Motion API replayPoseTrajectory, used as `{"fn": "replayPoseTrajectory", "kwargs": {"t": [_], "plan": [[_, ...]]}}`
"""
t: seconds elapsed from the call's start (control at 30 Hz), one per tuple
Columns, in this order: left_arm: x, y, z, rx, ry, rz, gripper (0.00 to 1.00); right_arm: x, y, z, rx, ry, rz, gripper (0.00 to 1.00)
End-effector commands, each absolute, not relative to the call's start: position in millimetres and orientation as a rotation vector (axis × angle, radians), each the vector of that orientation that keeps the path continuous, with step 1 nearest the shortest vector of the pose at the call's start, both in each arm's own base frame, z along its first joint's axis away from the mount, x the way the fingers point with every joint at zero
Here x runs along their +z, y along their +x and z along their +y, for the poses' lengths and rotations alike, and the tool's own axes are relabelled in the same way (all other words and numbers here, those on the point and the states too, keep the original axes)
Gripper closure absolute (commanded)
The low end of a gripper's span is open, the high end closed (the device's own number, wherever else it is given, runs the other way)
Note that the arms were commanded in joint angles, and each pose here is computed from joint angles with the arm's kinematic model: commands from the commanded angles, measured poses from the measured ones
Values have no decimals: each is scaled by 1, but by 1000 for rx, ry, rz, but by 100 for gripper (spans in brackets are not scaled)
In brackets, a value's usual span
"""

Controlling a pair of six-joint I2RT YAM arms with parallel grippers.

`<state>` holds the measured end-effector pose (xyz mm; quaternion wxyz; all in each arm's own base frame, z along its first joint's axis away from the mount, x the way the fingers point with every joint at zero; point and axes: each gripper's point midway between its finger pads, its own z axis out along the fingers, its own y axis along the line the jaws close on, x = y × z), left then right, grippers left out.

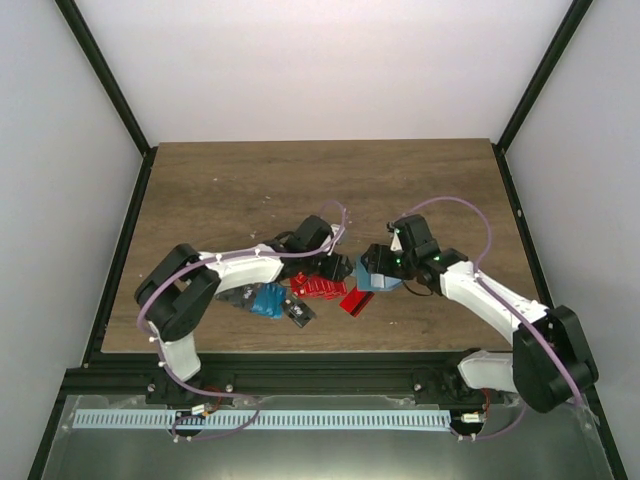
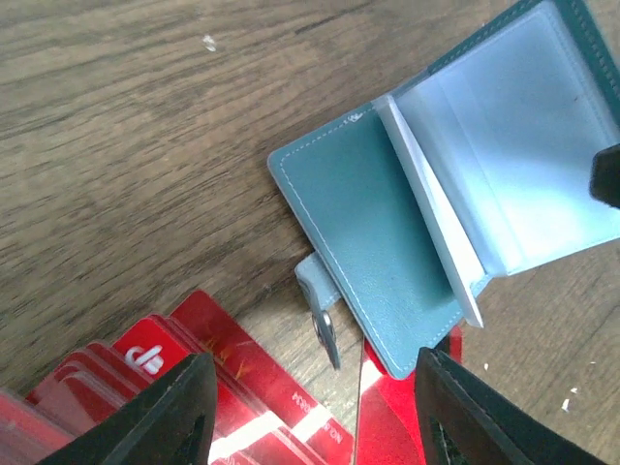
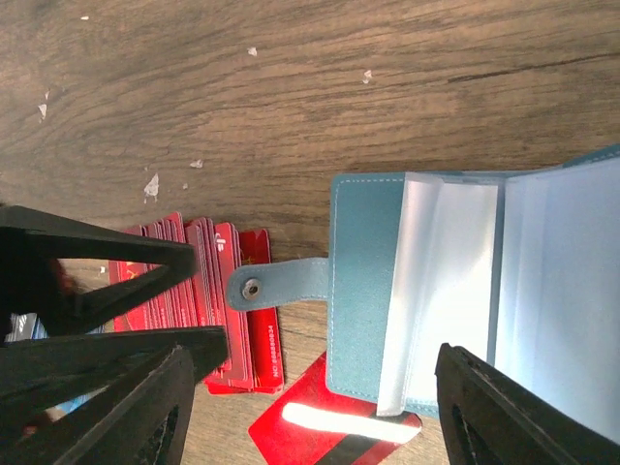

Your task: Put the credit cards into the card holder

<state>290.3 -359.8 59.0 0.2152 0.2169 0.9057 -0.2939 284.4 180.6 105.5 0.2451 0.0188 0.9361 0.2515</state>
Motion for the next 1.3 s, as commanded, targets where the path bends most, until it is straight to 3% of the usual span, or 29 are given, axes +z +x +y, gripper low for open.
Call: {"fn": "replayPoseTrajectory", "kwargs": {"t": [0.0, 0.57, 1.27], "plan": [[74, 283, -338, -732, 561, 2526, 41, 110, 282, 174, 667, 63, 2547, 30], [38, 240, -213, -231, 331, 2665, 30, 149, 236, 196, 994, 7, 2442, 30], [-1, 185, -221, -205, 489, 2778, 30, 143, 190, 204, 1065, -13, 2476, 30]]}}
